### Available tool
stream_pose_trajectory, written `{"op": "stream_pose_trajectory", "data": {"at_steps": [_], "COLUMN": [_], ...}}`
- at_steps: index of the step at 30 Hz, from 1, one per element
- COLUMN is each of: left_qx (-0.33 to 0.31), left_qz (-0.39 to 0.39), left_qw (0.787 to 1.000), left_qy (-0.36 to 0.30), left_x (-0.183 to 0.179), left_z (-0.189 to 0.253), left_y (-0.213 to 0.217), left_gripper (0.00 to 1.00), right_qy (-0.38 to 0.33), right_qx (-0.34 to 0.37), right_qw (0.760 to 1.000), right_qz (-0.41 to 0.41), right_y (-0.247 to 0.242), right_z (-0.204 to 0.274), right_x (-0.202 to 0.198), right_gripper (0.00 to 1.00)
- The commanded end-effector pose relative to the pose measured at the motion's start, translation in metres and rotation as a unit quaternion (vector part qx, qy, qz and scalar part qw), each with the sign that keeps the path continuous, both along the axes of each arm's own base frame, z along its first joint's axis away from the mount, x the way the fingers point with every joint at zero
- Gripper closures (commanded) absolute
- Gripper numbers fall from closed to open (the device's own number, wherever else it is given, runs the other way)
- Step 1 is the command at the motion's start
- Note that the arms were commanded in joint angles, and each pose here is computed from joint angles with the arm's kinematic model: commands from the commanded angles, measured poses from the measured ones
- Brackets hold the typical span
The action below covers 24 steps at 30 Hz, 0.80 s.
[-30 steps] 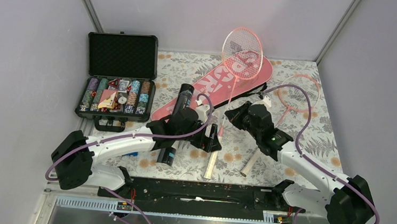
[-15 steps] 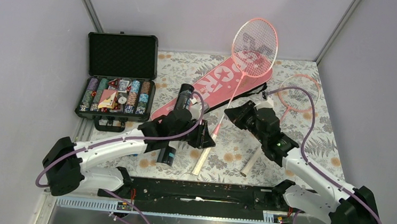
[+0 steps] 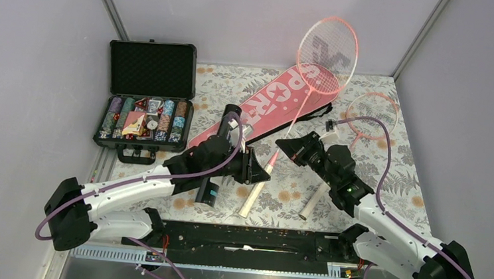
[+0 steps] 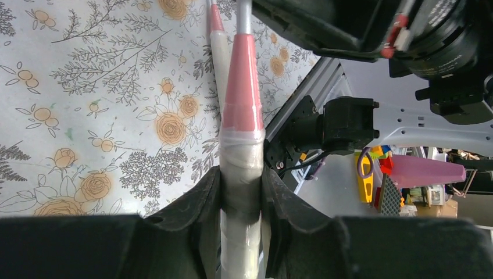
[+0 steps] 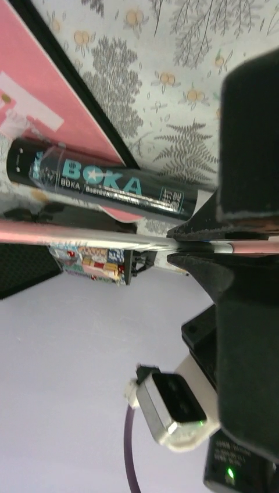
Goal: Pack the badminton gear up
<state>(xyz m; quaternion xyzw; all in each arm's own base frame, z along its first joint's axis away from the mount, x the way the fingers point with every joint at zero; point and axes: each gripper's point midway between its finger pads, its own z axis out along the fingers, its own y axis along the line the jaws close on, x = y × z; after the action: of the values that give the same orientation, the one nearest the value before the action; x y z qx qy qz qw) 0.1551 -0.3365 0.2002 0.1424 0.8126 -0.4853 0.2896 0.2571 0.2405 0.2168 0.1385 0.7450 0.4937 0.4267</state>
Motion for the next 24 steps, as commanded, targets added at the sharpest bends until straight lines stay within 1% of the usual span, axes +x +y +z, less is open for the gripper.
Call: {"op": "stream_pose_trajectory", "data": {"at_steps": [1,2,3,4,5,9,13,15,16,19,24], "left_qx": [-0.064,-0.045,-0.015,0.006,0.031,0.126,0.248,0.289,0.305,0.327,0.366], "left_qz": [0.015,0.023,0.029,0.037,0.039,0.05,0.074,0.077,0.078,0.067,0.039], "left_qw": [0.997,0.998,0.999,0.998,0.997,0.984,0.952,0.939,0.934,0.925,0.906], "left_qy": [-0.034,-0.037,-0.041,-0.043,-0.057,-0.113,-0.161,-0.173,-0.171,-0.18,-0.208], "left_x": [0.008,0.011,0.012,0.014,0.017,0.036,0.072,0.093,0.103,0.129,0.163], "left_z": [0.039,0.034,0.025,0.021,0.016,0.011,0.006,0.003,-0.003,-0.009,-0.027], "left_y": [-0.006,-0.003,0.004,0.009,0.015,0.034,0.054,0.06,0.061,0.061,0.052], "left_gripper": [0.78,0.58,0.46,0.38,0.34,0.32,0.32,0.32,0.32,0.33,0.33], "right_qy": [-0.055,-0.054,-0.047,-0.037,-0.026,-0.002,0.041,0.058,0.063,0.069,0.146], "right_qx": [0.032,0.026,0.014,-0.002,-0.021,-0.119,-0.19,-0.208,-0.211,-0.228,-0.251], "right_qw": [0.998,0.998,0.999,0.999,0.999,0.987,0.97,0.965,0.963,0.958,0.942], "right_qz": [0.006,-0.001,-0.01,-0.022,-0.036,-0.109,-0.144,-0.151,-0.156,-0.156,-0.171], "right_y": [-0.002,-0.005,-0.01,-0.016,-0.024,-0.066,-0.099,-0.108,-0.112,-0.121,-0.135], "right_z": [0.033,0.034,0.031,0.028,0.023,0.01,-0.001,-0.005,-0.007,-0.009,-0.024], "right_x": [-0.003,-0.003,-0.002,0.0,0.001,0.006,-0.005,-0.012,-0.015,-0.025,-0.044], "right_gripper": [1.0,1.0,1.0,1.0,1.0,1.0,1.0,1.0,1.0,1.0,1.0]}}
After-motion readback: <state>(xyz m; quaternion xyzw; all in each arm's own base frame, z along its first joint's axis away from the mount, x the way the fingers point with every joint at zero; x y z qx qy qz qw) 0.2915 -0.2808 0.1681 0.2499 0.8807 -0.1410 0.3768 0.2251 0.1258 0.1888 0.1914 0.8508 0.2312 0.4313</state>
